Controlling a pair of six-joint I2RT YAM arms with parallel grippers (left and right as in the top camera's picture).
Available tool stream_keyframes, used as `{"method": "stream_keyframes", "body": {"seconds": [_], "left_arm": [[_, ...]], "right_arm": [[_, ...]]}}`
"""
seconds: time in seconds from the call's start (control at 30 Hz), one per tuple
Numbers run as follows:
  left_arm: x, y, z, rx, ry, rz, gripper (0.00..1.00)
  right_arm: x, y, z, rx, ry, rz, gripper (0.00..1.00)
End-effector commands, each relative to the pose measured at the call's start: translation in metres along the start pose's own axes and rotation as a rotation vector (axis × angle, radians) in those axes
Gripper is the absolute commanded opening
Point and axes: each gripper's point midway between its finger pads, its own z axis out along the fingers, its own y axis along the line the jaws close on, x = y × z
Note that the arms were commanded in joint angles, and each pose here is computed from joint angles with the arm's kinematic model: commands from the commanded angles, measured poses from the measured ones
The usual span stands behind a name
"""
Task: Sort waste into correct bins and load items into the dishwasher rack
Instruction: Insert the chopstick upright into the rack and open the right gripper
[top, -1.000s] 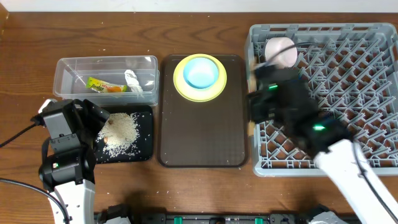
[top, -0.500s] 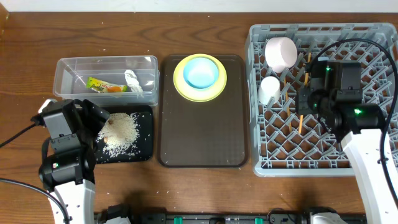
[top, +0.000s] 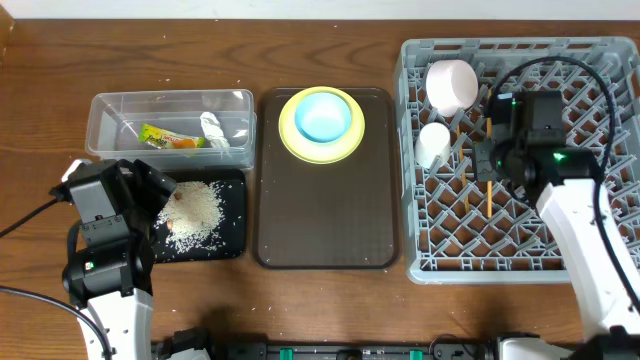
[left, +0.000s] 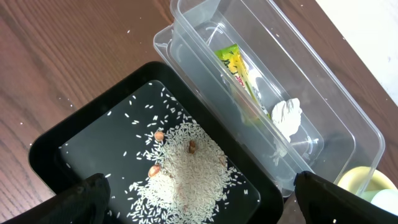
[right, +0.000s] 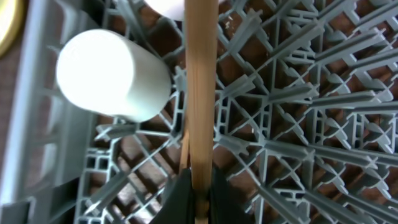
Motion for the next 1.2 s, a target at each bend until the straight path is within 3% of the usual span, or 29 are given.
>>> {"method": "stream_keyframes", "body": {"seconds": [0.0,0.1,0.23,0.77,0.83,0.97,1.17], "left_arm": [[-0.007,0.000,-0.003,-0.006,-0.020,-0.015,0.98],[-0.007,0.000,-0.003,-0.006,-0.020,-0.015,0.98],[-0.007,0.000,-0.003,-0.006,-0.020,-0.015,0.98],[-0.007,0.000,-0.003,-0.006,-0.020,-0.015,0.98],[-0.007,0.000,-0.003,-0.006,-0.020,-0.015,0.98],[-0.007,0.000,-0.003,-0.006,-0.020,-0.015,0.98],[-0.007,0.000,-0.003,-0.006,-0.020,-0.015,0.98]], "right_arm": [[0.000,-0.012,0.009,0.052,0.012,0.033,0.06],[-0.004,-0.013,0.015,0.053,0.004,0.033,0.19],[-0.010,-0.014,0.016,0.059,-0.021,0.035,0.28],[-0.045,-0.020,-0.021,0.097,-0.099,0.028,0.30],[-0.047,-0.020,-0.026,0.097,-0.095,0.020,0.28],[-0.043,-0.020,-0.023,0.097,-0.078,-0.009,0.01],[-0.038,-0.005,-0.008,0.015,-0.066,-0.119,0.01]]}}
